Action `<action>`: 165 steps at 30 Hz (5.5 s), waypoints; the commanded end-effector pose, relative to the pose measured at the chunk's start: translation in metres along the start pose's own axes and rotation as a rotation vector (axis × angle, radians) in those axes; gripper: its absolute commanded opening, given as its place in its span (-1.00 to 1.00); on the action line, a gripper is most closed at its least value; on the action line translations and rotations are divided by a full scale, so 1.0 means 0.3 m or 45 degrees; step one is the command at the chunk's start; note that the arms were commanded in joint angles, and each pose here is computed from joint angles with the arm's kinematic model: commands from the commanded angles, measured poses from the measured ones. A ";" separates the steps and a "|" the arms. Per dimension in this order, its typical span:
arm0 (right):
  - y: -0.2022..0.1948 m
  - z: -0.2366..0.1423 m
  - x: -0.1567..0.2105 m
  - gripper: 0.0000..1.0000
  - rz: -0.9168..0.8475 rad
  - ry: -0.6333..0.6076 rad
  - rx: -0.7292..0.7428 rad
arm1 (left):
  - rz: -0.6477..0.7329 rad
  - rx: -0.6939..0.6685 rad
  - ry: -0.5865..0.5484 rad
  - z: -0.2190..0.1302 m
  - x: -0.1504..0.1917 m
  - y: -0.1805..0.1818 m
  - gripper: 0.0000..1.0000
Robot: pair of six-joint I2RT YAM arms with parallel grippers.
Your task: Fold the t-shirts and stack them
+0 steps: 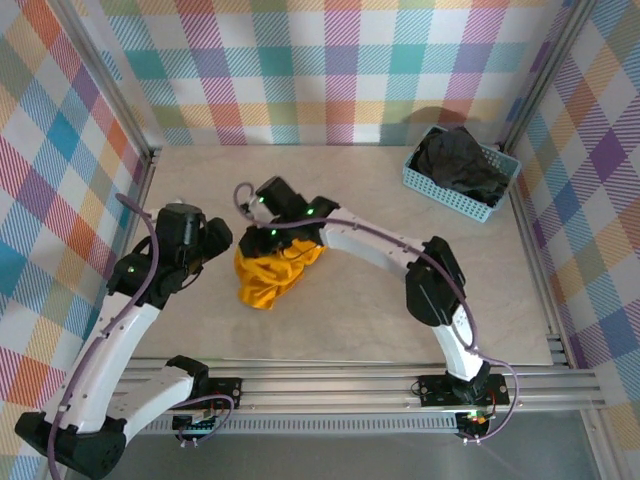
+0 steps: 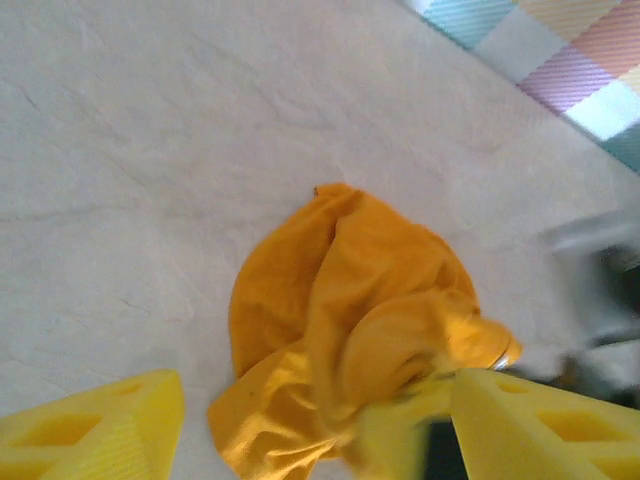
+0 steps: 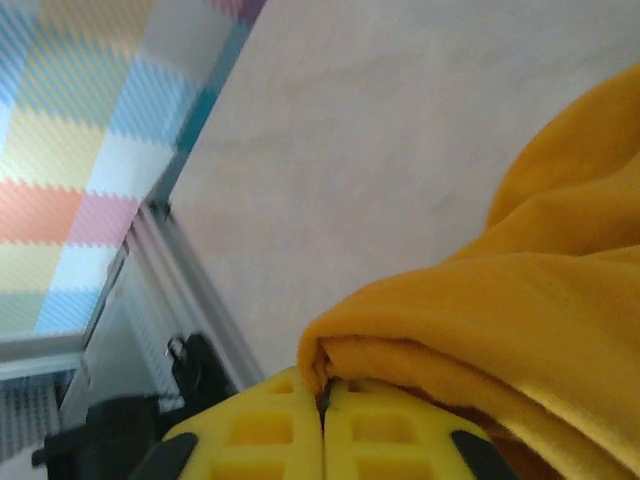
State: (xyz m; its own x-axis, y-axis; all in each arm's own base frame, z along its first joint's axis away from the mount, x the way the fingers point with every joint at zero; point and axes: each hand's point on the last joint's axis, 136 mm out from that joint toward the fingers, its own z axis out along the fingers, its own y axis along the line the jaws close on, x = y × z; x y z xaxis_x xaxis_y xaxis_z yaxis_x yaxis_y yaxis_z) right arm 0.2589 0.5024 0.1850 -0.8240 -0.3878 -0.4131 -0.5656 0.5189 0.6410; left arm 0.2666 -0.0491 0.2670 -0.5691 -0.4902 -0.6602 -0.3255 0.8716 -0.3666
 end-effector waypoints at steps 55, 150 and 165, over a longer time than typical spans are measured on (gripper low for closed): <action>-0.661 -1.066 0.312 0.28 0.818 -0.865 0.596 | 0.442 0.840 -0.055 -0.134 -0.197 -1.226 -1.00; -0.791 -0.894 -0.046 -1.00 0.891 -0.670 0.628 | -0.461 0.409 0.372 0.139 0.018 -0.220 -1.00; -0.959 -0.746 0.476 -1.00 1.109 -0.427 0.858 | -0.435 0.475 0.677 0.091 0.491 -0.207 0.65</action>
State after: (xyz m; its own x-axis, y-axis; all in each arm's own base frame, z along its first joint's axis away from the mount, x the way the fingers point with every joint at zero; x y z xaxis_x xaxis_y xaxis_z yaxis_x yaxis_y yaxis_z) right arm 0.3111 0.1370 0.0827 -0.8752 0.4547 -0.1649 0.3681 0.8473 0.3828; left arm 0.2132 -0.1673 0.1342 -0.7829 -0.6215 -0.0285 -0.4229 0.5652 -0.7083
